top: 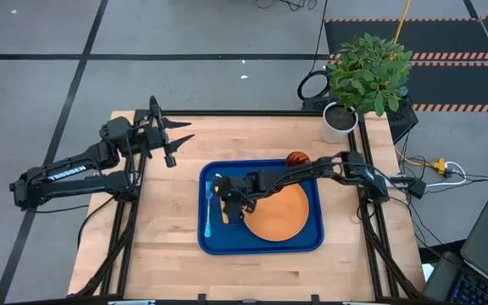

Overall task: Pick and place plate/cup/fork/spoon on tray
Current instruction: Adjust the orange spoon on the blue tray

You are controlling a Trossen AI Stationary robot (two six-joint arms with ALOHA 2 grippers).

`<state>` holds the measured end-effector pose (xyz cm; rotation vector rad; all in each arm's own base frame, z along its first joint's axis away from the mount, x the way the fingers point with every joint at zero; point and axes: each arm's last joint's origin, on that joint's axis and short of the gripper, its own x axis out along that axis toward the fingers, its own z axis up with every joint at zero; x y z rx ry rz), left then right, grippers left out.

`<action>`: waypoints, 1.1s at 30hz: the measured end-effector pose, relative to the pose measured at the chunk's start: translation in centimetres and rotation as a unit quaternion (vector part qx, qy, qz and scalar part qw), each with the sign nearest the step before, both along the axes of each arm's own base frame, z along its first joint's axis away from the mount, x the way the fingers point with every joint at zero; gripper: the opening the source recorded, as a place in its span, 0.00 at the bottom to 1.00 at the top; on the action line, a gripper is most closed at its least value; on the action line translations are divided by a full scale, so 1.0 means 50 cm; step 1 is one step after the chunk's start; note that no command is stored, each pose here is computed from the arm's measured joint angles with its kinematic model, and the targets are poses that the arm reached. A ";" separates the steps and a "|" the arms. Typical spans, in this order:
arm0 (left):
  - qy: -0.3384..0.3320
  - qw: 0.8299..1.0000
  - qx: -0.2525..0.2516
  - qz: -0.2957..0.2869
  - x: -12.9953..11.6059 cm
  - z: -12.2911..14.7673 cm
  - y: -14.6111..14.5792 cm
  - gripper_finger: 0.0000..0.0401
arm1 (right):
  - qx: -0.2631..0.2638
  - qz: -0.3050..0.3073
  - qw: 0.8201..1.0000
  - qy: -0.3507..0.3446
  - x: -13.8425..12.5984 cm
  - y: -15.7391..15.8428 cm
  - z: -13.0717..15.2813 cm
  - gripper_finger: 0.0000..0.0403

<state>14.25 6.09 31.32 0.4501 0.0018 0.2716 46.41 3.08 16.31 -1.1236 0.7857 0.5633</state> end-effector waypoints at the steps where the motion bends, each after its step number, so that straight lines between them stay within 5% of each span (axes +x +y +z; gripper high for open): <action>1: 0.000 1.000 0.000 0.002 0.000 0.000 0.000 0.40 | -0.001 -0.014 1.000 -0.015 0.001 -0.003 0.014 0.00; 10: 0.070 0.991 -0.033 0.111 0.006 -0.032 0.017 0.40 | 0.094 -0.179 0.968 -0.146 -0.006 -0.095 0.143 0.00; 16: 0.155 0.981 -0.078 0.090 0.052 -0.080 0.036 0.40 | 0.134 -0.268 0.932 -0.203 -0.044 -0.154 0.234 0.00; 23: 0.313 0.922 -0.210 0.091 0.109 -0.121 0.060 0.40 | 0.123 -0.394 0.880 -0.234 -0.152 -0.194 0.335 0.00; 33: 0.402 0.871 -0.267 0.089 0.178 -0.215 0.089 0.40 | 0.112 -0.388 0.848 -0.344 -0.329 -0.211 0.324 0.00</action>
